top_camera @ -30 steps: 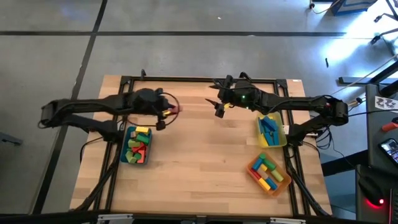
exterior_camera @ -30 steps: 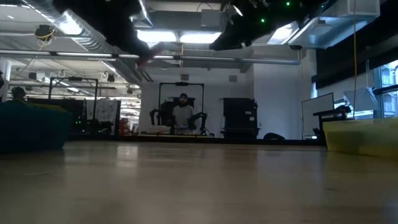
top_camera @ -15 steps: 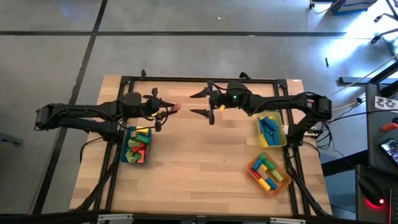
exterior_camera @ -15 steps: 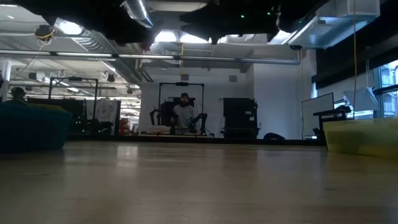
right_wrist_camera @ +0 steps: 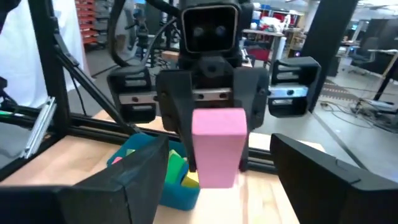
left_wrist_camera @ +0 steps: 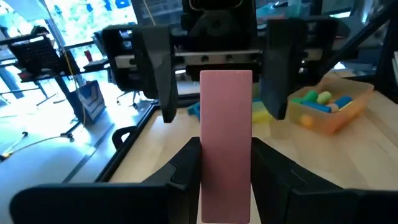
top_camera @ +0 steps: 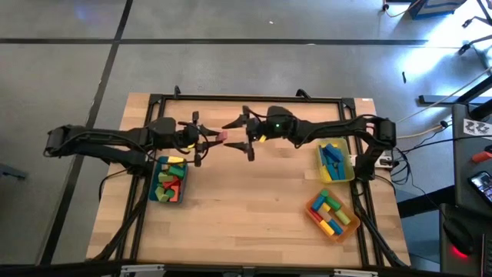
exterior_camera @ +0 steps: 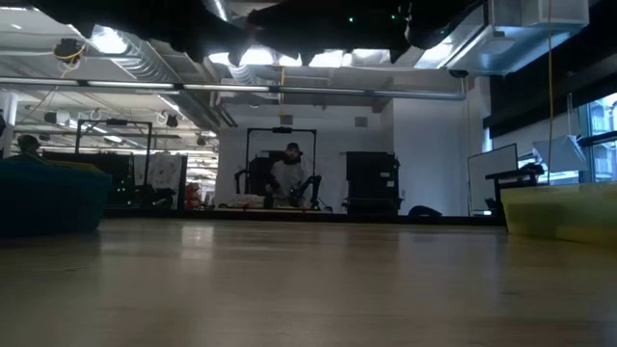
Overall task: Sort blocks by size
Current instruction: Put the pink rectangular block into the yellow bin
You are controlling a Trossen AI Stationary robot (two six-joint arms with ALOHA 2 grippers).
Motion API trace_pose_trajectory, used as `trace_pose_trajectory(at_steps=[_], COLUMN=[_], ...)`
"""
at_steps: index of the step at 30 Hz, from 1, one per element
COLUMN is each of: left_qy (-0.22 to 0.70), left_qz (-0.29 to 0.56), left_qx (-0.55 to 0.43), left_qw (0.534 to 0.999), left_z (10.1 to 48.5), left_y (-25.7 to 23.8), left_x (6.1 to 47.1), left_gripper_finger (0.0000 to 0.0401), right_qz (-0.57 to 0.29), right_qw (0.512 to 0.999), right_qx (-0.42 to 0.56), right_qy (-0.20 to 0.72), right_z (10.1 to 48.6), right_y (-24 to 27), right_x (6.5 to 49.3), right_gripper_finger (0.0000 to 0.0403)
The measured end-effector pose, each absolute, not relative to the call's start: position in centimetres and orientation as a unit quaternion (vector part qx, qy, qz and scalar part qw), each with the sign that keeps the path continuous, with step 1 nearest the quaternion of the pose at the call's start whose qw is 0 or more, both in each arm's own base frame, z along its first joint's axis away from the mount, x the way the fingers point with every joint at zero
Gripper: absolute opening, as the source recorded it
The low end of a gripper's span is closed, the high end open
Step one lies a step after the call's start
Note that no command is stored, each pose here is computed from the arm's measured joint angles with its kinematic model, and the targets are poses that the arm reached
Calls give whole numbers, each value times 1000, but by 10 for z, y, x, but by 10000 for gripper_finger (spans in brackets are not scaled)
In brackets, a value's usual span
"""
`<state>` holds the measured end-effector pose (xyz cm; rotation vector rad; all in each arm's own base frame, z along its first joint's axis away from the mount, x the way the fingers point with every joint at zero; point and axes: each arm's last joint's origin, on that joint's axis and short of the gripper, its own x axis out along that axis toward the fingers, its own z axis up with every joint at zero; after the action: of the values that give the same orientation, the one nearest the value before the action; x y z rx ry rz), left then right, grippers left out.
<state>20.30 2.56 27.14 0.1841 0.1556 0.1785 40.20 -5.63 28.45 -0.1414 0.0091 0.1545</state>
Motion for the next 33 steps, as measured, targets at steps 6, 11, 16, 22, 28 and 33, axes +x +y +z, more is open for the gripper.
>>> trace_pose_trajectory(at_steps=[6,11,16,22,28,33], left_qy=[82,62,51,53,53,54], left_qz=[84,72,66,70,70,65], left_qx=[90,95,106,110,118,103], left_qw=[989,991,991,990,989,991], left_z=[267,270,273,272,272,272], left_y=[24,19,16,16,17,16], left_x=[209,211,211,211,211,211], left_gripper_finger=[92,94,93,99,108,159], right_qz=[52,58,67,77,77,73], right_qw=[995,995,994,991,990,989], right_qx=[-81,-80,-85,-106,-117,-126], right_qy=[-5,-1,-4,-5,-4,-1], right_z=[289,288,288,288,288,288], right_y=[-48,-49,-48,-48,-47,-48], right_x=[406,406,406,406,406,405], right_gripper_finger=[282,277,223,109,109,109])
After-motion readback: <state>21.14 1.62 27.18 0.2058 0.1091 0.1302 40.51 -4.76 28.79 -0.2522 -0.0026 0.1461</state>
